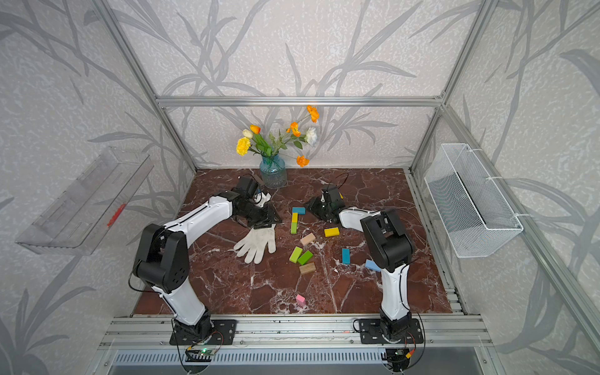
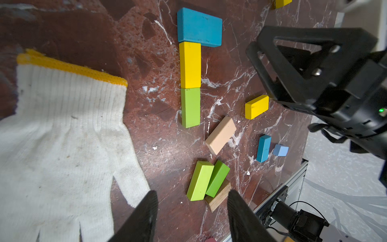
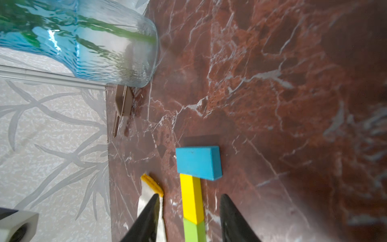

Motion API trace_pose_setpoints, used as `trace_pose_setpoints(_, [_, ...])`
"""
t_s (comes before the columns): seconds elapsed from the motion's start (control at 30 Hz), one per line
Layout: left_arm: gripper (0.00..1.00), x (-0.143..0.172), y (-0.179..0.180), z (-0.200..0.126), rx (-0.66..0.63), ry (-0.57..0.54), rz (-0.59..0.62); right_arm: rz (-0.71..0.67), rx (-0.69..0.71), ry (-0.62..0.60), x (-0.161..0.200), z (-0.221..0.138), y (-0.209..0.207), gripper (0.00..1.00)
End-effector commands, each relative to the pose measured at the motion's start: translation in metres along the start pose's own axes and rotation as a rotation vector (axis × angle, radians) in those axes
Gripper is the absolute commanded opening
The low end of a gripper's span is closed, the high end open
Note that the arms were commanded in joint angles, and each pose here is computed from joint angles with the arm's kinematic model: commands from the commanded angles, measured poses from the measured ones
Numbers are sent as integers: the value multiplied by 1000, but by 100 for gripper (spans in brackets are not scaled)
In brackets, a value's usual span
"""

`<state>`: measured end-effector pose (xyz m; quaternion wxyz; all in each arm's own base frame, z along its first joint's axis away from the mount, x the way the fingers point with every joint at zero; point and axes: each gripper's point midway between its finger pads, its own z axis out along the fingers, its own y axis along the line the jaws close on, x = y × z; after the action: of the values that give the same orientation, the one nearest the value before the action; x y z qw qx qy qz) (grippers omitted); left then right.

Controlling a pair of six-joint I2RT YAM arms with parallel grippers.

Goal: Assemble the letter c with building blocks
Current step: Assemble the building block at the center of the board.

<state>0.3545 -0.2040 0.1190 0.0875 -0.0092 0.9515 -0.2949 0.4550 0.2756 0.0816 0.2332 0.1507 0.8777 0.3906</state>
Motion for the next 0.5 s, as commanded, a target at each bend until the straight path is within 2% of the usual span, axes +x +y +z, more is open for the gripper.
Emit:
trace_pose_setpoints(0.0, [54,10,6,-14,-78,-2,0,-76,88,65,7,-28,12,45])
trace_pose_setpoints(0.27, [54,37,0,-21,-247,31,105,-142,250,257,40,-81,9,42])
trace_pose_setpoints(0.47, [53,54,-8,-18,-294,53,104,-258,342,368,62,-120,7,42])
